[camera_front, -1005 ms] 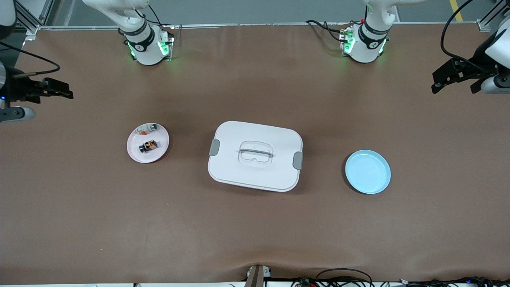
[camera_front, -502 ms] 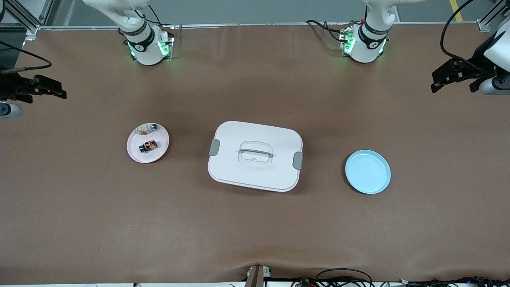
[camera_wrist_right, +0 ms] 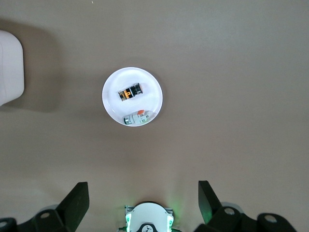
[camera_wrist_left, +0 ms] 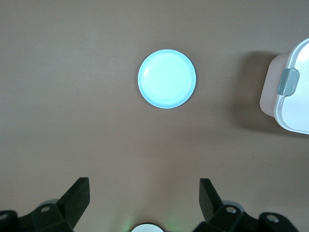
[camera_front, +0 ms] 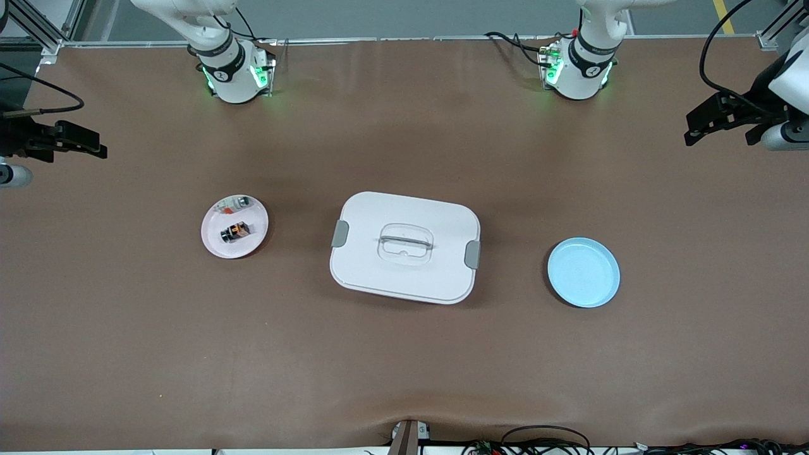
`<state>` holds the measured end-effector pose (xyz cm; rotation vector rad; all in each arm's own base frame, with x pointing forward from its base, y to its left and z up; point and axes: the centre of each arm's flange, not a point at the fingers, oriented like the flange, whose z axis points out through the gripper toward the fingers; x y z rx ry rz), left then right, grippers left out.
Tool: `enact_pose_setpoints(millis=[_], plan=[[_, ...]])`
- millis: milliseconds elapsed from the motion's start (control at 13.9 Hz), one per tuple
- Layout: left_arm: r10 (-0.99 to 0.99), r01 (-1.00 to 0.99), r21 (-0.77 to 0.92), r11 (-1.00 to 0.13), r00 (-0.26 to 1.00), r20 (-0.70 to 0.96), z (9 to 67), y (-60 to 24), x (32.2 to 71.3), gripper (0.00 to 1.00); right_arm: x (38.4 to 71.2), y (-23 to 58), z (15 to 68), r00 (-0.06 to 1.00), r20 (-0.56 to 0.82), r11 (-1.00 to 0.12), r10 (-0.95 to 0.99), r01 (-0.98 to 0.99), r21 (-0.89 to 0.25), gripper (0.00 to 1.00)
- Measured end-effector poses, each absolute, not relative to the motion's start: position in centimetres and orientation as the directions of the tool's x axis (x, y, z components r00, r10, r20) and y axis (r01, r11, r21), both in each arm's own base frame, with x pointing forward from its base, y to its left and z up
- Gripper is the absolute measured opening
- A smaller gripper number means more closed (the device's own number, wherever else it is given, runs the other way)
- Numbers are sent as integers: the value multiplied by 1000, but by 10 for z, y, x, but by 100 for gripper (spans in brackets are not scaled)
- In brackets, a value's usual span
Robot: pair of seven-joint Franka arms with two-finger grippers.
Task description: Transfer orange switch to right arm and place
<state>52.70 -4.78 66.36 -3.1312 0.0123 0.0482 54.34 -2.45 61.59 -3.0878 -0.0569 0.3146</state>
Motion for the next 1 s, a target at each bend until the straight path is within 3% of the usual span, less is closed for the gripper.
enact_pose_setpoints(millis=[502, 1005], plan=[[-9, -10, -10, -1000, 999, -32, 663, -49, 527, 100, 529, -16, 619, 996, -87, -996, 27, 19, -92, 100], [-11, -11, -10, -1000, 999, -32, 663, -49, 527, 100, 510, -14, 617, 996, -91, -995, 26, 17, -96, 100]])
